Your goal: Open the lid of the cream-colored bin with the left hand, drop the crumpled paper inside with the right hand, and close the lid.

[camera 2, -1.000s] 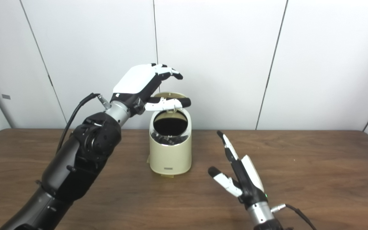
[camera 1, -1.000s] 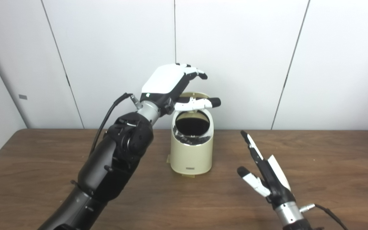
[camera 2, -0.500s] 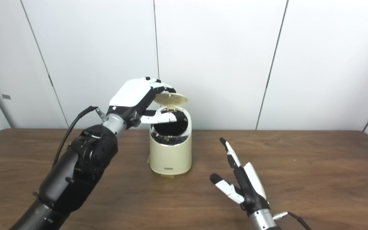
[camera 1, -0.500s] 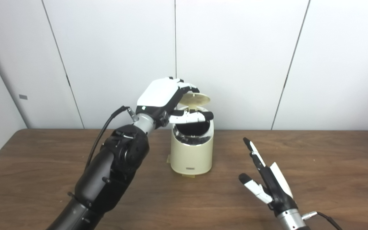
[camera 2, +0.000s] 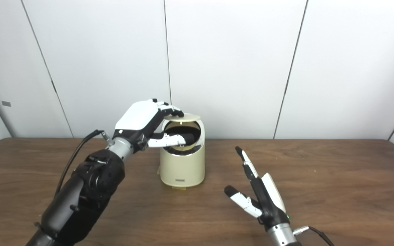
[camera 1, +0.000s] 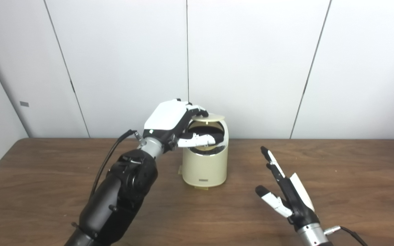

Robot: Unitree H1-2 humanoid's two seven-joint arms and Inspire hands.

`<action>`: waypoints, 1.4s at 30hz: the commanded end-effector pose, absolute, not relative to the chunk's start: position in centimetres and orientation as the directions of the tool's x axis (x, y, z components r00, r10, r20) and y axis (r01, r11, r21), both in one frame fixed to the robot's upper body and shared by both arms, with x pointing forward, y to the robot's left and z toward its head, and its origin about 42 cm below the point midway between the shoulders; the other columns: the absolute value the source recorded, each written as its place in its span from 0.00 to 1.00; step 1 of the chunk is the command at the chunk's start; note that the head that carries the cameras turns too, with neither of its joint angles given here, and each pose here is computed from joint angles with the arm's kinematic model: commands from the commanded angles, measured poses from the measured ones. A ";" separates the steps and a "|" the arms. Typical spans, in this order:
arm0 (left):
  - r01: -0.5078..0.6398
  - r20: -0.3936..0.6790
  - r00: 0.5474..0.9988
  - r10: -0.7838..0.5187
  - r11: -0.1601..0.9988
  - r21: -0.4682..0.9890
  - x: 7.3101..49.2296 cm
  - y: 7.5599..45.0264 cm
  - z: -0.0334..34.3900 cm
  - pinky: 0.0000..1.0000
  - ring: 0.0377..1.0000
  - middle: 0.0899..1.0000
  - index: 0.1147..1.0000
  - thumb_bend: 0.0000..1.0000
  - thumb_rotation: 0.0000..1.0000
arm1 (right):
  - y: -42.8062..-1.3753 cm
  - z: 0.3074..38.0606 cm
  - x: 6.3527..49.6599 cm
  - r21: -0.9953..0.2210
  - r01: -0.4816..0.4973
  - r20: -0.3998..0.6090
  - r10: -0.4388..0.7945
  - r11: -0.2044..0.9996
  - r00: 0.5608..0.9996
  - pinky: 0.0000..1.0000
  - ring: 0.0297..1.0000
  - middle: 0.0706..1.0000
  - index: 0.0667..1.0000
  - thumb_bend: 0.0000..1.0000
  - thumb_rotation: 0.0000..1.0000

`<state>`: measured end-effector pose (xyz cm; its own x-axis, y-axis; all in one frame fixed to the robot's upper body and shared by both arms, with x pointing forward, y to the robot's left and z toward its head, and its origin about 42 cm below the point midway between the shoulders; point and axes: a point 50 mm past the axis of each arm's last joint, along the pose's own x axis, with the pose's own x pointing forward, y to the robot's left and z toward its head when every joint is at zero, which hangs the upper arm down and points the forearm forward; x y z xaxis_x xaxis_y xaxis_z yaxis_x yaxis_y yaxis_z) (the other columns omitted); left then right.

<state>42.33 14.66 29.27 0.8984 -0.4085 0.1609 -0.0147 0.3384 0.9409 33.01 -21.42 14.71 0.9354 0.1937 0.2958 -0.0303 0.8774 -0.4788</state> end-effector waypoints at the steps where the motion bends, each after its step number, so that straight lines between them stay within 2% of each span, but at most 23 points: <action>1: -0.056 0.213 0.890 -0.403 0.367 0.928 42.1 14.6 30.9 1.00 0.91 0.81 0.77 0.92 1.00 | -21.5 16.9 33.6 -0.451 0.013 0.389 0.184 0.892 0.903 0.95 0.99 0.99 0.99 0.65 0.97; 5: -0.021 0.192 0.897 -0.398 0.396 0.918 41.3 15.1 29.1 1.00 0.91 0.80 0.77 0.90 1.00 | -21.9 17.0 33.5 -0.446 0.027 0.387 0.165 0.895 0.907 0.95 0.99 0.98 0.98 0.64 0.96; 11: 0.028 0.150 0.910 -0.387 0.419 0.908 40.3 15.7 26.0 1.00 0.88 0.78 0.76 0.87 1.00 | -22.0 16.6 33.0 -0.429 0.018 0.387 0.166 0.903 0.907 0.95 0.98 0.97 0.96 0.67 0.93; 15: 0.056 0.110 0.911 -0.398 0.382 0.922 39.8 16.1 24.1 1.00 0.89 0.79 0.76 0.85 1.00 | -22.0 16.4 32.7 -0.426 0.012 0.374 0.164 0.905 0.913 0.96 0.99 0.98 0.97 0.68 0.93; 19: 0.023 0.094 0.903 -0.420 0.266 0.964 39.6 16.1 22.1 1.00 0.88 0.78 0.76 0.82 1.00 | -22.0 16.4 32.5 -0.428 0.012 0.376 0.167 0.904 0.911 0.96 0.99 0.98 0.97 0.67 0.94; 25: -0.014 0.019 0.891 -0.453 0.014 1.000 39.9 16.2 19.1 1.00 0.90 0.79 0.77 0.85 1.00 | -22.1 16.5 32.1 -0.433 0.014 0.370 0.164 0.901 0.915 0.96 0.99 0.98 0.97 0.67 0.94; 28: -0.072 0.002 0.885 -0.465 -0.132 0.989 40.1 16.2 18.2 1.00 0.92 0.80 0.78 0.88 1.00 | -22.1 16.5 32.0 -0.440 0.015 0.372 0.167 0.898 0.913 0.95 0.98 0.98 0.97 0.65 0.93; 34: -0.161 -0.017 0.867 -0.498 -0.311 0.937 40.2 15.6 17.0 1.00 0.93 0.82 0.79 0.89 0.99 | -22.0 16.6 31.8 -0.422 0.018 0.368 0.153 0.906 0.917 0.95 0.98 0.97 0.97 0.67 0.93; 37: -0.216 -0.002 0.850 -0.527 -0.353 0.910 40.4 15.2 16.2 1.00 0.92 0.80 0.77 0.88 1.00 | -21.9 16.6 31.8 -0.426 0.020 0.372 0.155 0.904 0.915 0.94 0.98 0.97 0.97 0.66 0.93; 42: -0.257 0.024 0.830 -0.558 -0.344 0.903 40.6 14.6 15.8 1.00 0.89 0.76 0.74 0.89 0.98 | -21.7 16.5 31.8 -0.421 0.021 0.374 0.152 0.907 0.915 0.93 0.97 0.97 0.97 0.66 0.92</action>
